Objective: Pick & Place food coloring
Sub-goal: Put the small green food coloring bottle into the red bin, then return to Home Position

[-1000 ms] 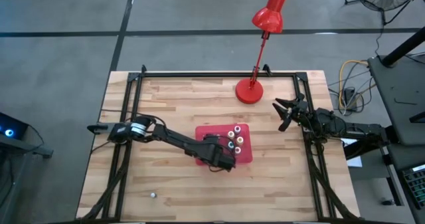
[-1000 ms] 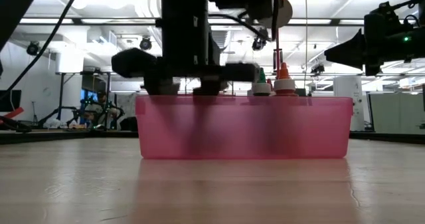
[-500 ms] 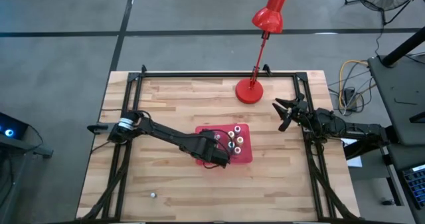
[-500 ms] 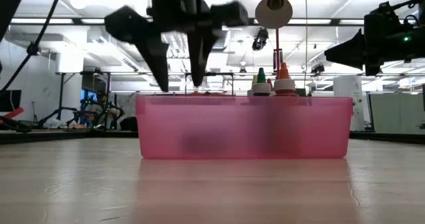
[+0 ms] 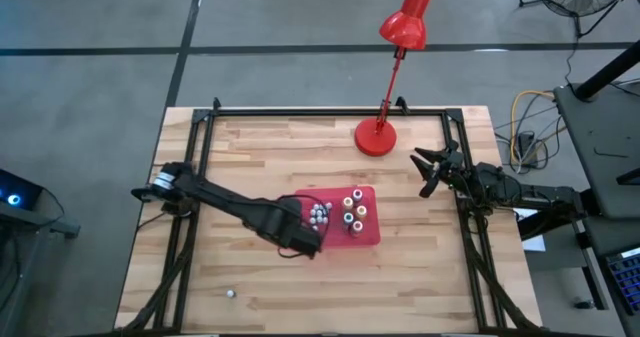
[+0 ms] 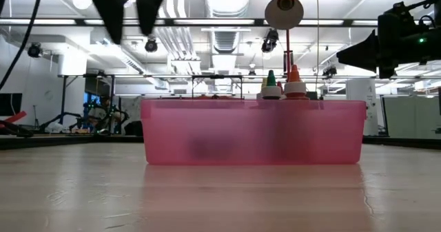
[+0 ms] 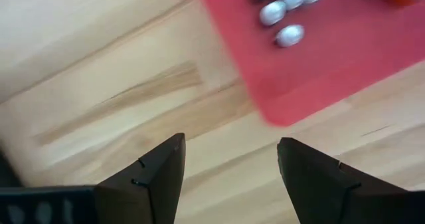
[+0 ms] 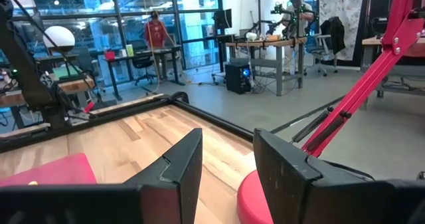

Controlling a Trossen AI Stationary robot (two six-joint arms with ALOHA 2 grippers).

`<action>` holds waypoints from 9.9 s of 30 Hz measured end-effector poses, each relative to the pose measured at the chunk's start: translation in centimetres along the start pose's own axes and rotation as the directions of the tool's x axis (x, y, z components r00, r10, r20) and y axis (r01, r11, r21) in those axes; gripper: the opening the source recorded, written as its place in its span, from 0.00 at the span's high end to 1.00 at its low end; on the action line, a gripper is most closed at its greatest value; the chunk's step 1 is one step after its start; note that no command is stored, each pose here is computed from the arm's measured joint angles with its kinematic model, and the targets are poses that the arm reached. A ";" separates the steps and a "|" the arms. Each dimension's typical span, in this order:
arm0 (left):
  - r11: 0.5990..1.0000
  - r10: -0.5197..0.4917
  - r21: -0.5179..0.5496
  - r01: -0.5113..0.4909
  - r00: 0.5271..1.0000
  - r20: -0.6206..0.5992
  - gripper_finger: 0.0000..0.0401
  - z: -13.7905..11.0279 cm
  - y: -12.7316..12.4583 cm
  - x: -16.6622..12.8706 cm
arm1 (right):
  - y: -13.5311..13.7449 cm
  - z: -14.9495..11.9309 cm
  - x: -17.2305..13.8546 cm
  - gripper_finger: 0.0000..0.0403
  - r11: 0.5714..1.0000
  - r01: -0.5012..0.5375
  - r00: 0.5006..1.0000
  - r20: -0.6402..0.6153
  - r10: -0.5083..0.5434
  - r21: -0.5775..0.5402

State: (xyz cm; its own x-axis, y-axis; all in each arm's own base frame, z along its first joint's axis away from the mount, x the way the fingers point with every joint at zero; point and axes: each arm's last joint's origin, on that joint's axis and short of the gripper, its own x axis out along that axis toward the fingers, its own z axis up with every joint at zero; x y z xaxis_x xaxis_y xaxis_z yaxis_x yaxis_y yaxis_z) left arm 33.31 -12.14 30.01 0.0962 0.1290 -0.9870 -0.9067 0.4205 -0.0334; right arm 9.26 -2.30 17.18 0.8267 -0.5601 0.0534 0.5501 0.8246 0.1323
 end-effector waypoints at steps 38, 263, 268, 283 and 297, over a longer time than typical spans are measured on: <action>0.975 0.170 -0.110 -0.192 0.968 -0.183 0.47 -17.7 5.9 1.6 | 0.0 0.0 0.0 0.68 1.000 -0.001 1.000 -0.001 0.001 -0.001; 0.695 -0.182 0.712 0.101 0.983 0.039 0.58 5.8 -6.5 5.0 | 0.0 0.0 0.0 0.68 1.000 -0.001 1.000 -0.001 0.001 -0.001; 0.611 -0.251 0.783 0.119 0.967 0.048 0.58 5.2 -6.1 1.4 | 0.0 0.0 0.0 0.68 1.000 0.000 1.000 -0.001 0.000 -0.001; 0.495 -0.390 0.857 0.144 0.918 0.071 0.58 1.7 5.5 -0.2 | 0.0 0.0 0.0 0.68 1.000 0.000 1.000 0.000 0.000 0.000; 0.517 -0.524 0.830 0.210 0.844 0.113 0.58 -0.6 16.8 6.4 | 0.0 0.0 0.0 0.68 1.000 -0.001 1.000 0.000 0.001 0.000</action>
State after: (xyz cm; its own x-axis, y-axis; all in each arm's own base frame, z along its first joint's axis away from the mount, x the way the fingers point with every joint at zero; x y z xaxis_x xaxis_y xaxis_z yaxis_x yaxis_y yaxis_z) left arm 18.41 -4.75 23.05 0.6028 -0.0097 -0.7978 -0.1082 0.9897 -0.0938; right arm 9.26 -2.30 17.18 0.8271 -0.5595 0.0531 0.5495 0.8249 0.1321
